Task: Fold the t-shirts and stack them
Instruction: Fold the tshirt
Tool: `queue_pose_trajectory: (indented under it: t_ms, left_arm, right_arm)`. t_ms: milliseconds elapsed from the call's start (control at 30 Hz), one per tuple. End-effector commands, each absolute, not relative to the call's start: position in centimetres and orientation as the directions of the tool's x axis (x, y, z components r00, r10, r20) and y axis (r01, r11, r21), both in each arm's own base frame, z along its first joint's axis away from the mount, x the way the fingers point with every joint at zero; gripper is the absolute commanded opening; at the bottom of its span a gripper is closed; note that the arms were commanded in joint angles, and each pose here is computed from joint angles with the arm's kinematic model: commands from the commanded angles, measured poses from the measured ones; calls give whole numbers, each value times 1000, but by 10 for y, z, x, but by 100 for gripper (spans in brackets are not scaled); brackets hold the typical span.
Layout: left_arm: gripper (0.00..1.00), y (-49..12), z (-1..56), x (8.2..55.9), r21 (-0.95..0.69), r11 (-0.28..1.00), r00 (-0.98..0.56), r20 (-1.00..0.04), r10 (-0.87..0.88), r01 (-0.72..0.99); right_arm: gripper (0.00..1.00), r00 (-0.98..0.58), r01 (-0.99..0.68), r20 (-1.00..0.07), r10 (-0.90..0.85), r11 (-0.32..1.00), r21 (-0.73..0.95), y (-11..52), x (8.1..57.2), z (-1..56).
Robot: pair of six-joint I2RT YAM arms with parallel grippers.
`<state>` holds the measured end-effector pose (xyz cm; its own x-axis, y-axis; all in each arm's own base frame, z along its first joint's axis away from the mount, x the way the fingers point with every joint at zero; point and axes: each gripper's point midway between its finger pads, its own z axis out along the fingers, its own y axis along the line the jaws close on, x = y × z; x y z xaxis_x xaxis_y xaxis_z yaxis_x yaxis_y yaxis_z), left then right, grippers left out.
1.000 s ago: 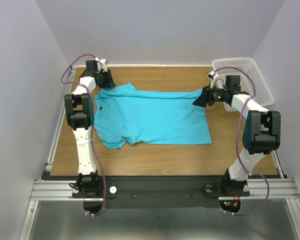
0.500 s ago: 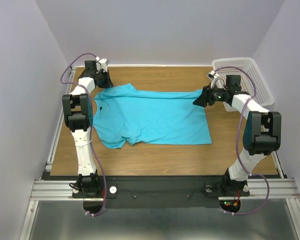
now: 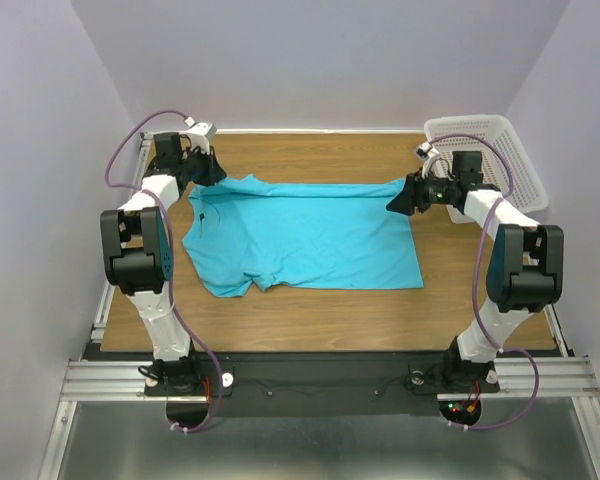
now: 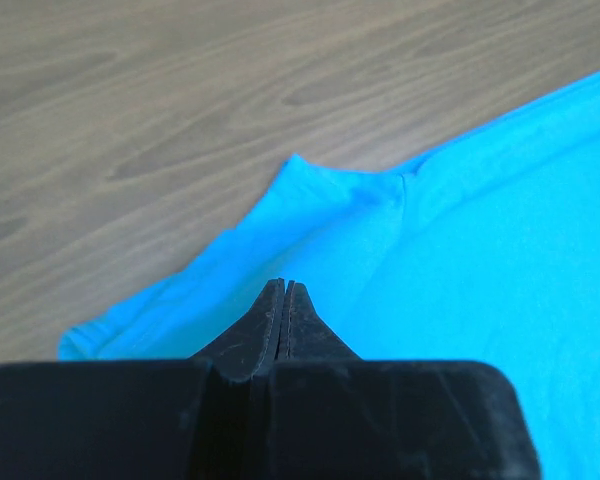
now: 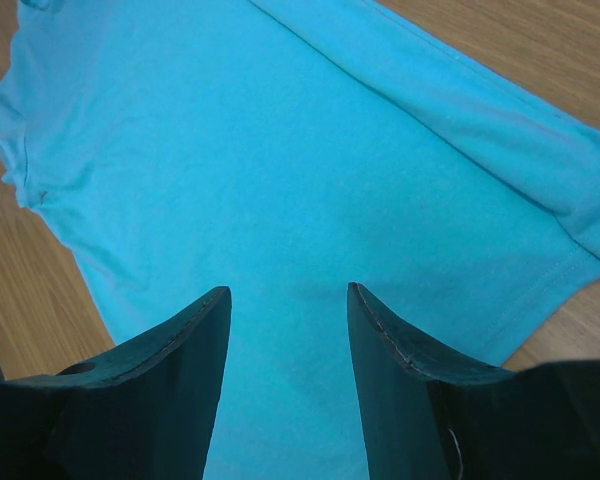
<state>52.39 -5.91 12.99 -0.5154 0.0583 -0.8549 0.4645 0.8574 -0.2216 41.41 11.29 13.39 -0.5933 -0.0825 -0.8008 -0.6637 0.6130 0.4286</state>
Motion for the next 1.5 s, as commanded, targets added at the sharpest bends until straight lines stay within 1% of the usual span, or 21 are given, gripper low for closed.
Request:
queue_pose_trajectory:
  t_ms: [0, 100, 200, 267, 300, 400, 433, 467, 533, 567, 600, 667, 700, 733, 800, 867, 900, 933, 967, 1200, 1467]
  left_arm:
    - [0, -66, 141, 509, -184, 826, -443, -892, 87, 533]
    - [1, -66, 136, 502, -192, 829, -457, -886, 83, 524]
    - [6, -63, 124, 497, -203, 842, -489, -869, 81, 499]
    - [14, -61, 115, 493, -214, 852, -518, -852, 76, 478]
    - [20, -59, 109, 490, -225, 858, -542, -837, 72, 461]
    - [25, -50, 106, 488, -205, 890, -562, -824, 67, 407]
    - [29, -46, 104, 485, -192, 903, -564, -823, 65, 384]
    - [30, -39, 118, 486, -157, 922, -534, -843, 62, 355]
    - [45, -34, 140, 486, -112, 935, -468, -881, 64, 338]
    - [48, -31, 158, 481, -86, 942, -430, -901, 66, 325]
    - [62, -31, 167, 479, -75, 943, -404, -912, 66, 325]
    - [74, -31, 190, 474, -73, 947, -335, -941, 38, 312]
    - [84, -31, 196, 474, -77, 949, -313, -949, 24, 306]
    - [86, -34, 204, 478, -84, 947, -278, -961, 5, 309]
    - [87, -43, 201, 488, -161, 928, -310, -949, -53, 335]
    - [87, -53, 183, 508, -237, 905, -407, -910, -80, 353]
    - [83, -57, 172, 511, -264, 898, -457, -886, -81, 352]
    - [81, -63, 181, 523, -293, 888, -460, -881, -107, 354]
    - [80, -72, 159, 529, -314, 882, -508, -855, -101, 352]
    - [80, -106, 116, 555, -308, 880, -598, -801, -36, 361]
    - [79, -110, 92, 572, -215, 901, -585, -809, 51, 376]
  right_arm:
    - [56, -535, -690, -841, -83, 617, 378, 109, 415, 157]
    - [56, -532, -691, -843, -82, 618, 376, 108, 415, 158]
    - [56, -529, -693, -845, -83, 618, 373, 107, 414, 158]
    - [56, -528, -692, -845, -84, 620, 371, 107, 414, 158]
    - [56, -527, -693, -846, -85, 620, 369, 107, 414, 158]
    - [56, -526, -693, -846, -86, 619, 368, 106, 415, 158]
    - [56, -525, -693, -847, -86, 620, 367, 106, 415, 158]
    - [56, -529, -692, -845, -85, 619, 371, 106, 414, 157]
    - [56, -528, -693, -845, -87, 620, 369, 106, 414, 156]
    - [56, -528, -693, -845, -87, 620, 369, 106, 414, 156]
    - [56, -527, -693, -845, -88, 620, 368, 106, 414, 156]
    - [56, -527, -694, -845, -89, 620, 367, 106, 415, 155]
    - [56, -529, -691, -844, -88, 622, 368, 105, 415, 154]
    - [56, -530, -691, -843, -88, 622, 369, 105, 415, 154]
    - [56, -534, -690, -841, -88, 620, 373, 105, 414, 152]
    - [56, -536, -688, -839, -88, 622, 375, 105, 414, 151]
    - [56, -538, -687, -838, -89, 622, 375, 105, 414, 149]
    - [56, -541, -686, -837, -89, 622, 377, 105, 414, 149]
    - [56, -541, -686, -837, -89, 622, 377, 105, 413, 149]
    - [56, -550, -681, -831, -88, 623, 385, 104, 413, 144]
    - [56, -559, -676, -824, -87, 623, 393, 103, 412, 139]
